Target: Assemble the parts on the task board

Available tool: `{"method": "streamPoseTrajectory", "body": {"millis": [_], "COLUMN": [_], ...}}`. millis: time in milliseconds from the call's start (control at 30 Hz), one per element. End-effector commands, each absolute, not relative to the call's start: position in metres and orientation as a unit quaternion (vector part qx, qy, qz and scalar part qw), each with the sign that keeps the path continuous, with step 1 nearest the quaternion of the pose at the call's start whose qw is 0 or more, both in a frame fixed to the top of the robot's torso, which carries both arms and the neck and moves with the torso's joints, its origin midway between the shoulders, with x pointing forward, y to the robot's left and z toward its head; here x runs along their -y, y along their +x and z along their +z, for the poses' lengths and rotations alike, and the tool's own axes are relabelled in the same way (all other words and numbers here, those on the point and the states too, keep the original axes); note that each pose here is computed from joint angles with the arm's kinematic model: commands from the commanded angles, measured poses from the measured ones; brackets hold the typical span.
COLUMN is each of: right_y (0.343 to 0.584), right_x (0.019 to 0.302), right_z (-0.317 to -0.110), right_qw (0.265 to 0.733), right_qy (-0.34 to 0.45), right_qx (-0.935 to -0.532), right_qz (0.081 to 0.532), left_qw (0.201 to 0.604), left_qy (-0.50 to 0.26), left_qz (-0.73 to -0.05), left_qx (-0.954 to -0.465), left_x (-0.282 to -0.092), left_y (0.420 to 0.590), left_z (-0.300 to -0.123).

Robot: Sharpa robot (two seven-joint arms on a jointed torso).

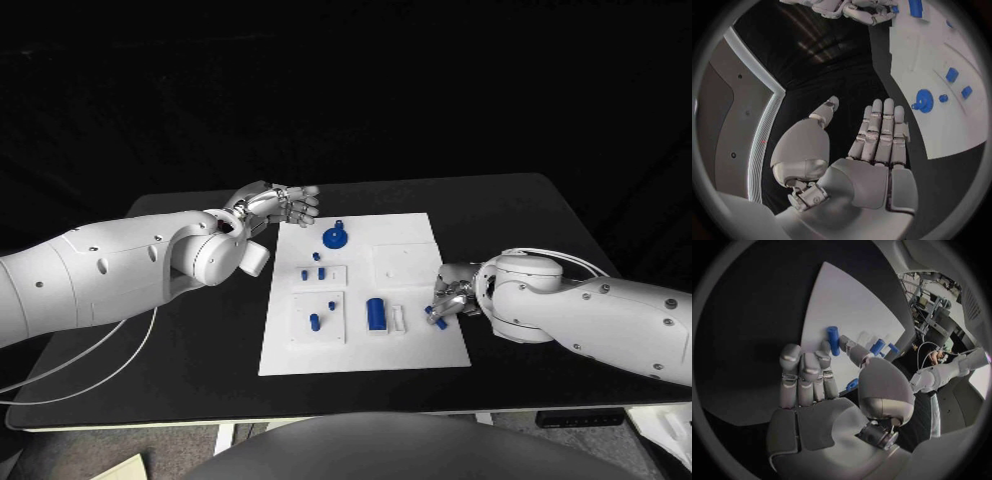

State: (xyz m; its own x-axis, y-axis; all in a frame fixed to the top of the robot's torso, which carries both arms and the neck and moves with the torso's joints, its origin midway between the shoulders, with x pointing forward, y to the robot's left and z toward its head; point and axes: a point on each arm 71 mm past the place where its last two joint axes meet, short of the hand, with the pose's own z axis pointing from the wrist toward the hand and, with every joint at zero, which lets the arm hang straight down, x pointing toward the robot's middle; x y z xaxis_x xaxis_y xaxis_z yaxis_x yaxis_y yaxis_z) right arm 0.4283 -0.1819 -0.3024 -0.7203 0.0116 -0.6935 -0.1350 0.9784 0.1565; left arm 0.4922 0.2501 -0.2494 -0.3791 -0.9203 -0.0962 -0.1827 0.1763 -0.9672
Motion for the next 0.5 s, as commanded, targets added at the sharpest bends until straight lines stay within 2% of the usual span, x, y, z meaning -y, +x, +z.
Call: {"method": "streamPoseTrajectory", "body": {"millis": [33, 300, 500], "right_y": [0.414, 0.421, 0.422], "right_x": [0.176, 0.168, 0.164], "right_z": [-0.315, -0.297, -0.293], "right_qw": [0.331, 0.369, 0.369], "right_qy": [-0.004, 0.034, 0.059], "right_qx": [-0.934, -0.911, -0.905], "right_qz": [0.136, 0.181, 0.202], "left_qw": [0.371, 0.369, 0.369], "left_qy": [-0.408, -0.406, -0.405], "left_qz": [-0.498, -0.497, -0.496], "left_qx": [-0.670, -0.672, -0.673], "left_x": [-0.248, -0.248, -0.248], "left_y": [0.492, 0.491, 0.491], "left_z": [-0.248, -0.249, -0.249]}}
